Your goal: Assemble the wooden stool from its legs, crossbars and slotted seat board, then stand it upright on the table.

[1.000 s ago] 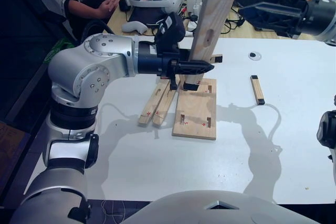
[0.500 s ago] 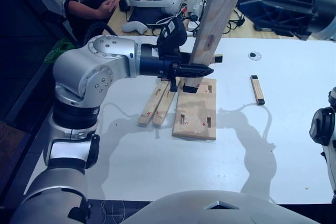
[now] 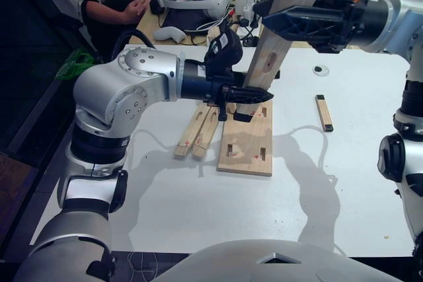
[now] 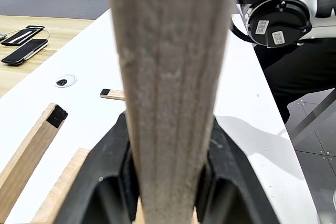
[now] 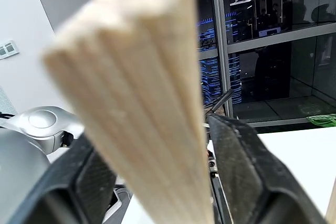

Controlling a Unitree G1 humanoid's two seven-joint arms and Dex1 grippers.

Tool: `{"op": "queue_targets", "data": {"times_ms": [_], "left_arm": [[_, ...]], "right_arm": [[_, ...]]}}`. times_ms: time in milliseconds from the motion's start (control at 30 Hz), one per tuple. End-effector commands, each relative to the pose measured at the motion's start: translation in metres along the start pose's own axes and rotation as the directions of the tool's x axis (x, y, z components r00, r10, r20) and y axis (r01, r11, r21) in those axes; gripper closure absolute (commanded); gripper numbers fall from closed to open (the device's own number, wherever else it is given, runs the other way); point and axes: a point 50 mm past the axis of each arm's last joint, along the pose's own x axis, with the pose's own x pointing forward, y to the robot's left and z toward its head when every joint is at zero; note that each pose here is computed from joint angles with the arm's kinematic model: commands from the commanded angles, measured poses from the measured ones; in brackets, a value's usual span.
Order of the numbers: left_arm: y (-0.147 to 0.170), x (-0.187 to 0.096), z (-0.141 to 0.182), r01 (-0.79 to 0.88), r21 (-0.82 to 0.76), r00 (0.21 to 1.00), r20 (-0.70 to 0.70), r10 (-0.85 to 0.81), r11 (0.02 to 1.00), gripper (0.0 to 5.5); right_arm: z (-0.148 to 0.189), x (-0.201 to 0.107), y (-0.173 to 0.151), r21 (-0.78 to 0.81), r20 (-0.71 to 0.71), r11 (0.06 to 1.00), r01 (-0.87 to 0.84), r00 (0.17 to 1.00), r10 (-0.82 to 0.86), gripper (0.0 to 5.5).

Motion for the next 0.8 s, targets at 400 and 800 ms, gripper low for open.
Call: {"op": "queue_targets", "data": {"times_ms": [400,800], "left_arm": [[0.002,-0.002,0.004,-0.012,0.039,1.0,-0.02,0.013,0.999,4.47],[0.003,-0.006,0.003,-0.015,0.034,0.999,-0.032,0.016,0.999,2.97]], "right_arm": [[-0.004,-0.004,-0.001,0.02,-0.023,1.0,0.0,1.0,0.001,4.22],[-0.004,-0.017,-0.007,0.035,0.0,0.997,0.066,0.998,-0.066,4.47]]}}
